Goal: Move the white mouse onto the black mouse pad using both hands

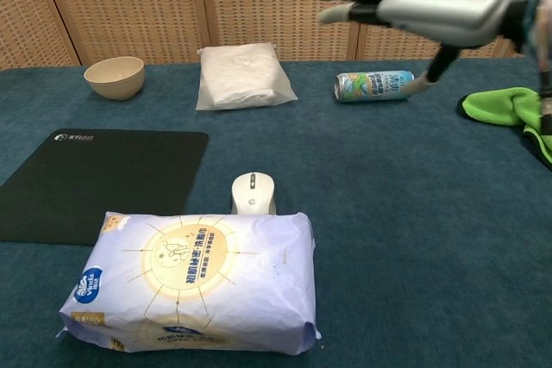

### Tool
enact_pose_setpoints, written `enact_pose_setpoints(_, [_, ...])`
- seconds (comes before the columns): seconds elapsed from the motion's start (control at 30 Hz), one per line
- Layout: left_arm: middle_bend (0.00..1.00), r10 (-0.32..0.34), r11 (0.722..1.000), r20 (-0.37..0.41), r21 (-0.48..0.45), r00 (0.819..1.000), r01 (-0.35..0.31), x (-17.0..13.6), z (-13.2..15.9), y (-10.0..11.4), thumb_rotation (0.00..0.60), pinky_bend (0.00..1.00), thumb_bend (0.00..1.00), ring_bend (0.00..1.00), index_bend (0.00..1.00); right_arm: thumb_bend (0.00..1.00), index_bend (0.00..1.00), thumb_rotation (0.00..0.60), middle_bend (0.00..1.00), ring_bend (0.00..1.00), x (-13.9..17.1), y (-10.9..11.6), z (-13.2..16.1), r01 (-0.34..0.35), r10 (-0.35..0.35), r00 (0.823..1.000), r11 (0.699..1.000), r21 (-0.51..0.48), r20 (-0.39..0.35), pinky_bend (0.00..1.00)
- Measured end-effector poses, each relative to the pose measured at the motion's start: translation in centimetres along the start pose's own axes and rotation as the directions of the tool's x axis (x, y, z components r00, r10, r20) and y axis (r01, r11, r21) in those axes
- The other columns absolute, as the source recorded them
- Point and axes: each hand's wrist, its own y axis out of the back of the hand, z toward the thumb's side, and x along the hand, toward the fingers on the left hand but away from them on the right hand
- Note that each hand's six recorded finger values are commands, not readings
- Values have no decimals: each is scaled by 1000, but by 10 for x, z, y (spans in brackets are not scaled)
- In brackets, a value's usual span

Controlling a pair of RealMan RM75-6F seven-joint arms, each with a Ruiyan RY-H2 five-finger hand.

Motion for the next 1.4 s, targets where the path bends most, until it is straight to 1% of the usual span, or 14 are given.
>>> enact_pose_setpoints(0.07, [0,-7,1000,53,15,999,6,3,9,1,600,0,16,0,0,0,1,600,0,0,31,-5,-22,-12,17,993,999,-50,114,66])
enact_pose_setpoints(0.13, [0,-19,999,126,37,992,15,8,22,2,600,0,17,0,0,0,0,600,0,0,69,-11,-43,-27,51,969,994,-102,241,49])
enact_pose_setpoints(0.2, [0,-33,997,200,69,979,20,13,34,3,600,0,18,0,0,0,0,600,0,0,109,-16,-60,-42,88,930,990,-136,356,33])
enact_pose_setpoints(0.3, [0,-61,989,344,146,937,10,25,60,4,600,0,17,0,0,0,0,600,0,0,162,-20,-73,-65,135,859,985,-157,493,7])
enact_pose_setpoints(0.4, [0,-91,973,488,229,868,-26,40,87,3,600,0,16,0,0,0,0,600,0,0,203,-23,-76,-66,183,784,975,-214,593,0])
enact_pose_setpoints(0.5, [0,-121,953,617,290,777,-82,54,116,0,600,6,18,0,0,0,0,600,0,0,233,-25,-71,-47,228,723,958,-282,652,0])
enact_pose_setpoints(0.57, [0,-144,943,696,313,704,-117,62,137,-5,600,16,17,0,0,0,0,600,0,0,245,-24,-66,-28,246,698,948,-317,672,0])
enact_pose_setpoints(0.73, [0,-202,921,837,338,508,-191,73,185,-23,600,47,13,0,0,0,0,600,0,0,258,-23,-55,0,265,685,932,-364,678,0])
enact_pose_setpoints(0.83, [0,-237,911,882,347,408,-221,83,214,-38,600,85,11,0,0,0,0,600,0,0,262,-23,-48,-7,282,689,924,-383,668,0])
enact_pose_setpoints(0.97, [0,-291,905,906,365,306,-219,91,248,-61,600,102,17,0,0,0,0,600,0,0,265,-25,-44,-15,302,697,913,-408,650,0])
enact_pose_setpoints(1.03, [0,-328,895,905,389,269,-218,96,262,-74,600,110,26,0,0,0,0,600,0,0,266,-27,-43,-25,309,705,910,-413,638,0])
enact_pose_setpoints(1.13, [0,-377,878,896,427,235,-218,103,279,-92,600,115,45,0,0,0,0,600,0,0,267,-30,-43,-23,318,710,902,-430,629,0])
enact_pose_setpoints(1.27, [0,-430,859,876,471,217,-199,111,297,-117,600,124,80,0,0,0,0,600,0,0,270,-36,-45,-29,336,707,893,-449,622,0])
enact_pose_setpoints(1.4, [0,-469,841,859,506,205,-193,117,311,-136,600,134,122,0,0,0,0,600,0,0,273,-37,-51,-23,342,689,891,-453,638,0])
